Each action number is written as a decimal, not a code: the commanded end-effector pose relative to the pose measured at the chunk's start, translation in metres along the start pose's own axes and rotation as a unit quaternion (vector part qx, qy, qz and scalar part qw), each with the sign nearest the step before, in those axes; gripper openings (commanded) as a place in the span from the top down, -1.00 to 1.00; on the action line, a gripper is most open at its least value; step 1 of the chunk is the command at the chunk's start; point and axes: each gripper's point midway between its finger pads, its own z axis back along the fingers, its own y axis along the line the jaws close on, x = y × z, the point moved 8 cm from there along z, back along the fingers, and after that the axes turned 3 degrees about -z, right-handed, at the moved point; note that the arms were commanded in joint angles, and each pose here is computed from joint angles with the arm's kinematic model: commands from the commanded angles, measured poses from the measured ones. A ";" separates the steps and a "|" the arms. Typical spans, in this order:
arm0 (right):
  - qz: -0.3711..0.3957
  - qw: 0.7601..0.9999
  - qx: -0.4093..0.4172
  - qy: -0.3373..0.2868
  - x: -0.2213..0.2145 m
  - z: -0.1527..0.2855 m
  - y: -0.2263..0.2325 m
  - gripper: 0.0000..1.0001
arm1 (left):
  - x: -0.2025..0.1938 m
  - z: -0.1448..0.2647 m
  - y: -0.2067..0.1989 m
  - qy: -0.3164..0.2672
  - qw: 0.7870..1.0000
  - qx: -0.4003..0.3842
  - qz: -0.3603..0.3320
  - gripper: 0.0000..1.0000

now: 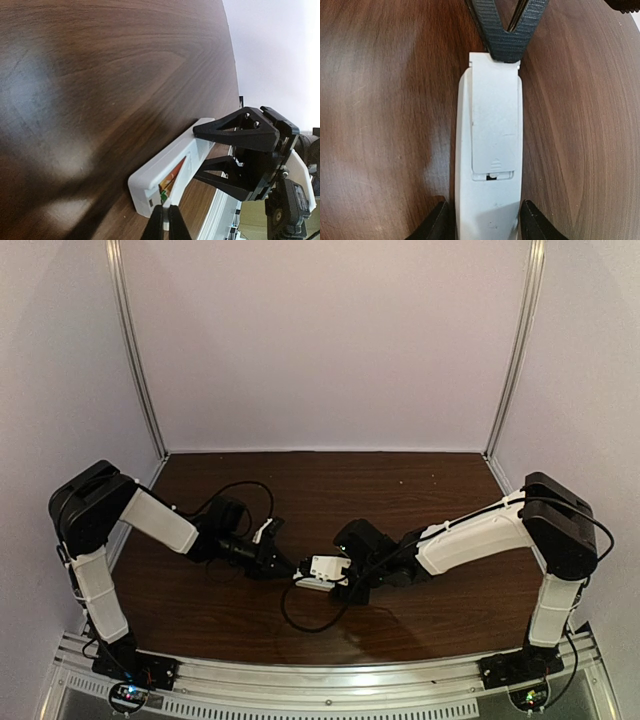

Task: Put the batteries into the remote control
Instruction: Press the battery cover on the remote control without the battery cover.

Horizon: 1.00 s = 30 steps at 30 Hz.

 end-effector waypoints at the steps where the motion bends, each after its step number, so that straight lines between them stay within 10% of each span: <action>1: -0.002 1.000 0.003 0.027 -0.008 -0.006 0.001 0.02 | 0.001 -0.001 0.014 -0.001 0.999 0.034 0.008 0.93; 30: 0.000 1.000 0.004 0.030 -0.009 -0.008 0.001 0.05 | 0.011 -0.006 0.003 0.000 0.999 0.032 -0.021 0.75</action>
